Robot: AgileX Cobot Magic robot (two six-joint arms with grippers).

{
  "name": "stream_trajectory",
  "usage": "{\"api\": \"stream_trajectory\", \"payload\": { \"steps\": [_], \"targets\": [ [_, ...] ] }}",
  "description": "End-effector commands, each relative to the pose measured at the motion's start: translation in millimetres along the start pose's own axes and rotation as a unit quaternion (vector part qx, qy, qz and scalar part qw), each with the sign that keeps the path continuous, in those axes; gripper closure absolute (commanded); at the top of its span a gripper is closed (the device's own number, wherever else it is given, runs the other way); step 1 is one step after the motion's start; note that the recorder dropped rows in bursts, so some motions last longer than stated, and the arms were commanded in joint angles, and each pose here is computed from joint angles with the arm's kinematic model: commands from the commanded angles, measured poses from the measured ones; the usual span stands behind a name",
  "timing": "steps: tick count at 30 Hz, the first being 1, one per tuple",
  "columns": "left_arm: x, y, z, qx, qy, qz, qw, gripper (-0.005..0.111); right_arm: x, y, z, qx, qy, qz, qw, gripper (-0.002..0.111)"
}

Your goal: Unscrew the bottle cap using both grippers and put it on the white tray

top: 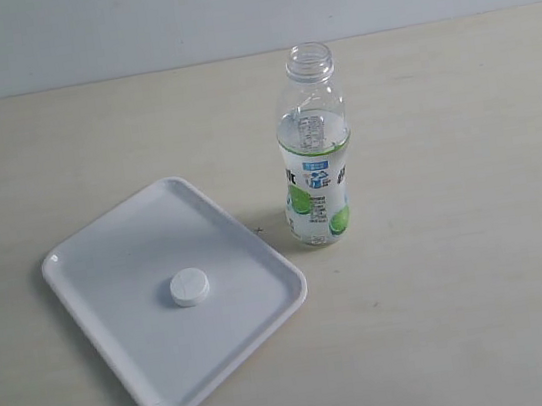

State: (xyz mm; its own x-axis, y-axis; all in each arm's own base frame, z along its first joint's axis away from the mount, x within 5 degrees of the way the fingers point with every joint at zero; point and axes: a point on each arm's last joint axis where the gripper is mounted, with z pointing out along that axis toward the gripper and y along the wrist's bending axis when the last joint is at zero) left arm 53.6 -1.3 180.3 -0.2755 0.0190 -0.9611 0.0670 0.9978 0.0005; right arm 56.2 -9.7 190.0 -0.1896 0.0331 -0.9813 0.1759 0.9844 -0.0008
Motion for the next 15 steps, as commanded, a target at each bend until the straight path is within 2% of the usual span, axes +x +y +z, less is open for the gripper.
{"api": "stream_trajectory", "payload": {
  "steps": [1, 15],
  "targets": [
    [-0.4, 0.1, -0.5, -0.001, -0.004, 0.002, 1.0, 0.107, 4.2, -0.1, -0.3, 0.002, 0.014, 0.006, 1.0, 0.108],
    [-0.4, 0.1, -0.5, -0.001, -0.004, 0.002, 1.0, 0.107, 4.2, 0.0, -0.3, 0.001, 0.014, 0.009, 1.0, 0.108]
  ]
}}
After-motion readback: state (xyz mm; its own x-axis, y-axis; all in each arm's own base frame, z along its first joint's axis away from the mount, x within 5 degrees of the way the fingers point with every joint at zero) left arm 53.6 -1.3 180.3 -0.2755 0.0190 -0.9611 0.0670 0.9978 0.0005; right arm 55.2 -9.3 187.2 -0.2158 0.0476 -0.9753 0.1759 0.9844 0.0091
